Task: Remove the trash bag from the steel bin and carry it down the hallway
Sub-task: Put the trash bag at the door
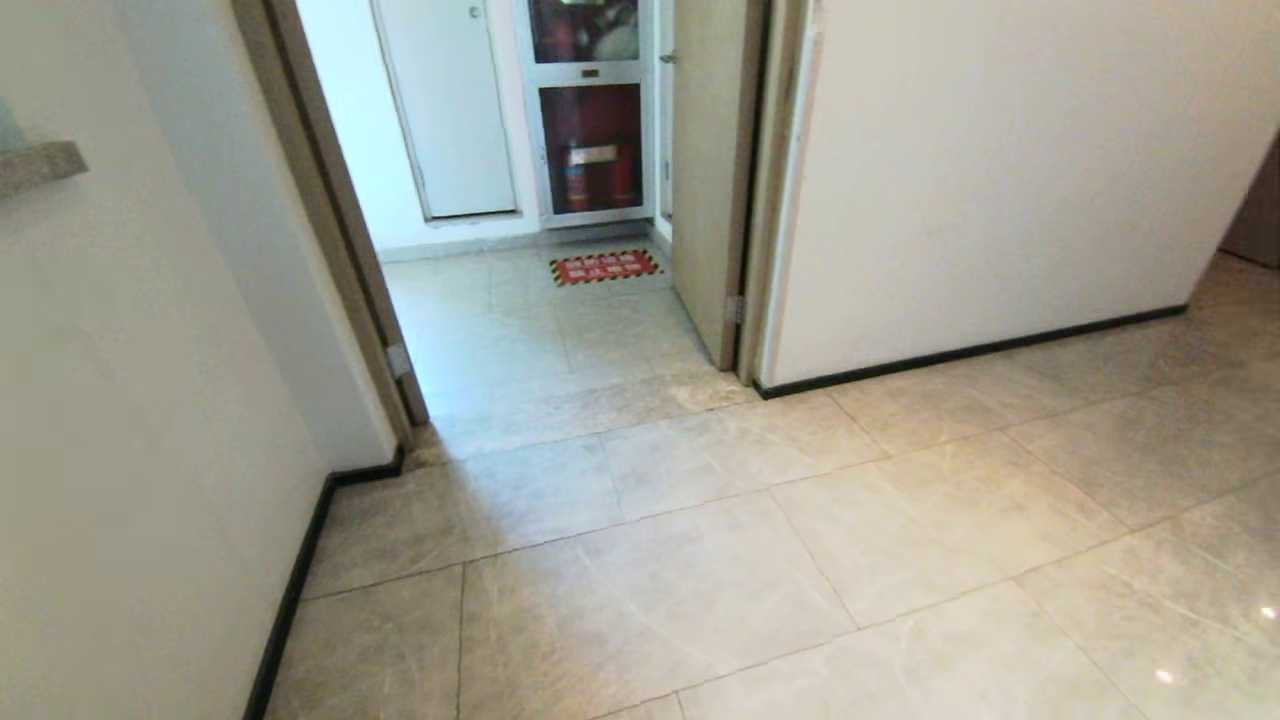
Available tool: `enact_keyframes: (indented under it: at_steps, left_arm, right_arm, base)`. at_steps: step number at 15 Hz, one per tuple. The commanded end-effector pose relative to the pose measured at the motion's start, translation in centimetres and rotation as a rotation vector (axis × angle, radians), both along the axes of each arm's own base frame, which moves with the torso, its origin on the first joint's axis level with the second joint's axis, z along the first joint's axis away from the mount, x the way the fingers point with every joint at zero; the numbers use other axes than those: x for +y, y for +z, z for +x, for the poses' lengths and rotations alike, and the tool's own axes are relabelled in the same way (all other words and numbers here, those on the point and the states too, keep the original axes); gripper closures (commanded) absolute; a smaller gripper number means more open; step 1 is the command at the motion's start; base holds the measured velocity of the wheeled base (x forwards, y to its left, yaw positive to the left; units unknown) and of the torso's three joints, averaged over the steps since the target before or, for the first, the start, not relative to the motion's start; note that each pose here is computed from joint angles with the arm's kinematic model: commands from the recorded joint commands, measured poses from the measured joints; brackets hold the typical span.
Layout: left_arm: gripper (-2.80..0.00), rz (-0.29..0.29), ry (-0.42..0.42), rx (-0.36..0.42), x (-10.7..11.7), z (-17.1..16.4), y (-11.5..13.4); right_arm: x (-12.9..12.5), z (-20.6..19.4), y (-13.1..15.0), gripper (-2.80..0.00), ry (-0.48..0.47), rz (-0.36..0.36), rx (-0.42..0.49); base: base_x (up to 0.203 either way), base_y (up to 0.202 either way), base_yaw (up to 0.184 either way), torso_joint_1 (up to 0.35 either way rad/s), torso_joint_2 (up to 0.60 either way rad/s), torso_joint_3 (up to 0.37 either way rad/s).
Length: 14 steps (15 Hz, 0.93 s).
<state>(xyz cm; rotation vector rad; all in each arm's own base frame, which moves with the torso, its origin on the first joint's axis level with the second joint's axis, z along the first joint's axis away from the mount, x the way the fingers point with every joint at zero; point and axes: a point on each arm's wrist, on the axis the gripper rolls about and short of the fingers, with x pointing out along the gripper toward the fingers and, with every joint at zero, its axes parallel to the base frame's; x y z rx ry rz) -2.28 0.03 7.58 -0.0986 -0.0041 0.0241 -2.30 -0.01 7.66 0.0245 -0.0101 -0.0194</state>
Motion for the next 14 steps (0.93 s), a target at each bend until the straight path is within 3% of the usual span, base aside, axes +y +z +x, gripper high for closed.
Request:
enact_keyframes:
  at_steps: [1,14]
  left_arm:
    - [0.00,-0.001,0.000,0.001,0.00,0.01,-0.03]
    - [0.00,-0.001,0.000,0.000,0.00,0.00,0.00]
  right_arm:
    - [0.00,-0.01,0.00,0.00,0.000,0.000,-0.003]
    - [0.00,-0.01,0.01,0.00,0.000,0.002,-0.004]
  base:
    - [0.002,-0.001,-0.182,0.002,0.00,-0.002]
    - [0.002,0.009,-0.174,0.004,0.00,0.001]
